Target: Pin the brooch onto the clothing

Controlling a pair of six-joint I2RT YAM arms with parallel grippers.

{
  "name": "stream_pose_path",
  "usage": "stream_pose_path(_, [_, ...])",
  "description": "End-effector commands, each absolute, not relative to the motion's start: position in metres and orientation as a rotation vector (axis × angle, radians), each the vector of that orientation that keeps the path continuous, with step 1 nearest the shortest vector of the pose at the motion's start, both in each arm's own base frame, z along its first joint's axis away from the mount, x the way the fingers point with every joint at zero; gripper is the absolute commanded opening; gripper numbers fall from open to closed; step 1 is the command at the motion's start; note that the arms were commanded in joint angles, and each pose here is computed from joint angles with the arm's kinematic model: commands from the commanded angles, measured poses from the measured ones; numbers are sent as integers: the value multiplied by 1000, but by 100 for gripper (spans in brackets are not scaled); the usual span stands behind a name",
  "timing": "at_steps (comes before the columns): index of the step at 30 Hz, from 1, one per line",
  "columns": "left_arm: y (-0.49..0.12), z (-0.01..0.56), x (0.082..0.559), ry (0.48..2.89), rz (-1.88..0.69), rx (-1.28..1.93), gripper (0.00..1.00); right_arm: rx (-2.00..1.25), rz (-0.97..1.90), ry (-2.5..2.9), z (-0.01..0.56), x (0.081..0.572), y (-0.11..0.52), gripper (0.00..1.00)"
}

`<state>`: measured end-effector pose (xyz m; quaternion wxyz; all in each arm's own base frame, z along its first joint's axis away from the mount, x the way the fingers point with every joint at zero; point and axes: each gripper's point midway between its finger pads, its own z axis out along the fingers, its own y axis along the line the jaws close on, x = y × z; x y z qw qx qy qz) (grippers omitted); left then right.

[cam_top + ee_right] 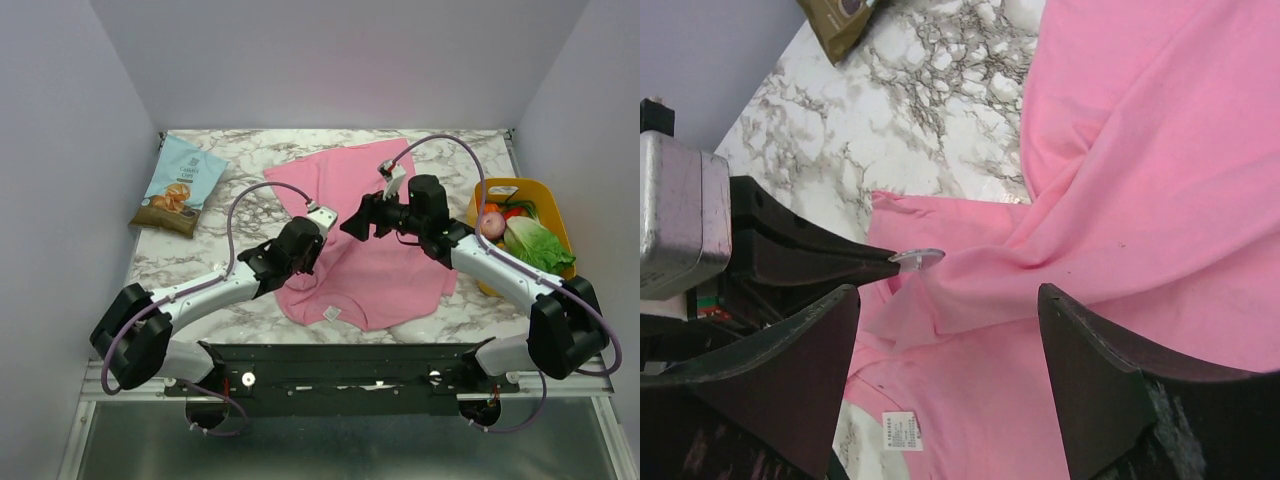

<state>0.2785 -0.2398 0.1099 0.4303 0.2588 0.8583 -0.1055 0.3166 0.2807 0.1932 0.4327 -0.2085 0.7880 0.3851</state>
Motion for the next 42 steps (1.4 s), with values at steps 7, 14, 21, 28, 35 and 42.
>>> stream_pose_path(7, [-246,115,275,2072,-22,679,20,-332,820,2014,193,328,252,91])
stream_pose_path(14, [-259,130,267,2009,-123,649,63,-279,794,2021,193,332,244,96])
stream_pose_path(21, [-259,162,269,1931,-189,583,98,-271,796,2024,194,336,242,99])
stream_pose_path(28, [-264,197,278,1878,-306,540,99,-268,816,2004,206,347,243,100])
stream_pose_path(35, [-266,222,301,1865,-529,503,99,-264,864,1989,224,368,253,100])
stream_pose_path(42, [-242,234,352,1921,-642,310,99,-210,808,2008,234,407,248,100])
